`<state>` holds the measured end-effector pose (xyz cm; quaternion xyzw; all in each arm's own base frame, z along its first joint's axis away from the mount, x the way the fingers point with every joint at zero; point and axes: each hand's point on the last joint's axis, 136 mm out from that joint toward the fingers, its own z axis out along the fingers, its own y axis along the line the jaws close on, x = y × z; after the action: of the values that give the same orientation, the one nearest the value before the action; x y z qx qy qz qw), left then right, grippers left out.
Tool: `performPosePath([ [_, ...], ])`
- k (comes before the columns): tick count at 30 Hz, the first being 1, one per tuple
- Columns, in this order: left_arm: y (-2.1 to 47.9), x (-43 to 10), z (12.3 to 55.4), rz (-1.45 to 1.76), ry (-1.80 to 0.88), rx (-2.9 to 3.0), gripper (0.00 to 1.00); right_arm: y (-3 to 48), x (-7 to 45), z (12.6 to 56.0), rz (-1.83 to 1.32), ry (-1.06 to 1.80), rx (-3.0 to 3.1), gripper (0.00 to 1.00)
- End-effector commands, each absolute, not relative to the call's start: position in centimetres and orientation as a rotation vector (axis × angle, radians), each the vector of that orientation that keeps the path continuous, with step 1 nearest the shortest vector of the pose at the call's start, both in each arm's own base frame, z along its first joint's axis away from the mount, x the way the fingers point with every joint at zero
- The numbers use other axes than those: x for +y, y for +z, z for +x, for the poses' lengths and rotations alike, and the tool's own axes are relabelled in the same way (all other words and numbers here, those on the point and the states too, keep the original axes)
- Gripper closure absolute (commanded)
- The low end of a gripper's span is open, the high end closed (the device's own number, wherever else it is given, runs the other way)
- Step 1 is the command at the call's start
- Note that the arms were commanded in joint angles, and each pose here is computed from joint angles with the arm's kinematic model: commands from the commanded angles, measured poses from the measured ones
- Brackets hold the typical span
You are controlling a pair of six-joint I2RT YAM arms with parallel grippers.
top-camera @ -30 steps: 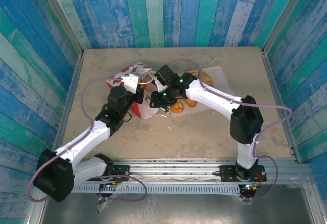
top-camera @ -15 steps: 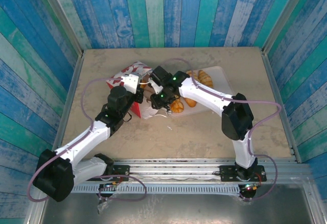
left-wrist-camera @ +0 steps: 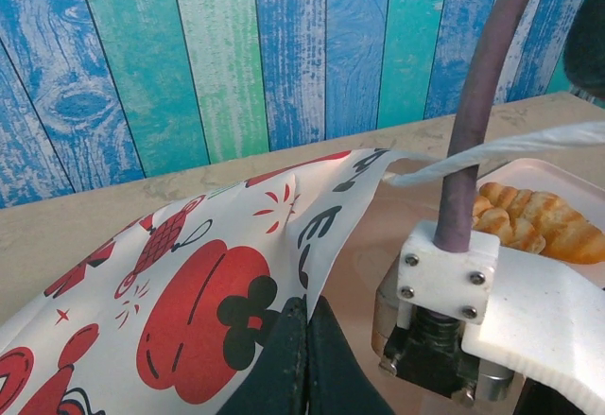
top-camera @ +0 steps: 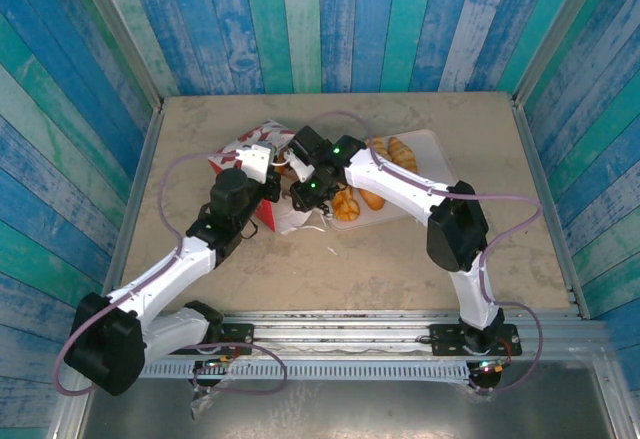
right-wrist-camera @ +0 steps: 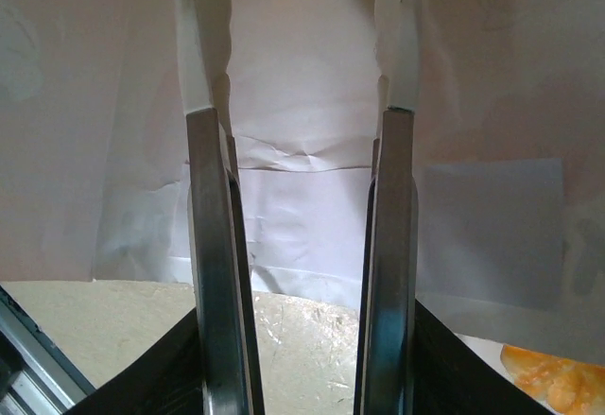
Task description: Take the fake bread out of the paper bag
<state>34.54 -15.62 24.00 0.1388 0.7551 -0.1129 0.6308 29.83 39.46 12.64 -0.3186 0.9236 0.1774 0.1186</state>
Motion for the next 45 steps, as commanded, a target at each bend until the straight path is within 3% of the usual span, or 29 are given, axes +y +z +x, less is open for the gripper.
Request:
performPosePath([
  [1, 27.3, -16.2, 34.4, 0.307, -0.316, 1.631, 0.98, 13.4, 39.5, 28.8, -0.993, 0.542, 2.678, 0.54],
  [26, 28.1, -15.5, 33.9, 0.283, -0.299, 1.619, 0.98, 13.1, 40.0, 28.3, -1.024, 0.62, 2.686, 0.44],
  [45, 27.5, -14.9, 34.3, 0.246, -0.267, 1.641, 0.97, 17.1, 38.2, 29.0, -0.865, 0.551, 2.648, 0.72],
])
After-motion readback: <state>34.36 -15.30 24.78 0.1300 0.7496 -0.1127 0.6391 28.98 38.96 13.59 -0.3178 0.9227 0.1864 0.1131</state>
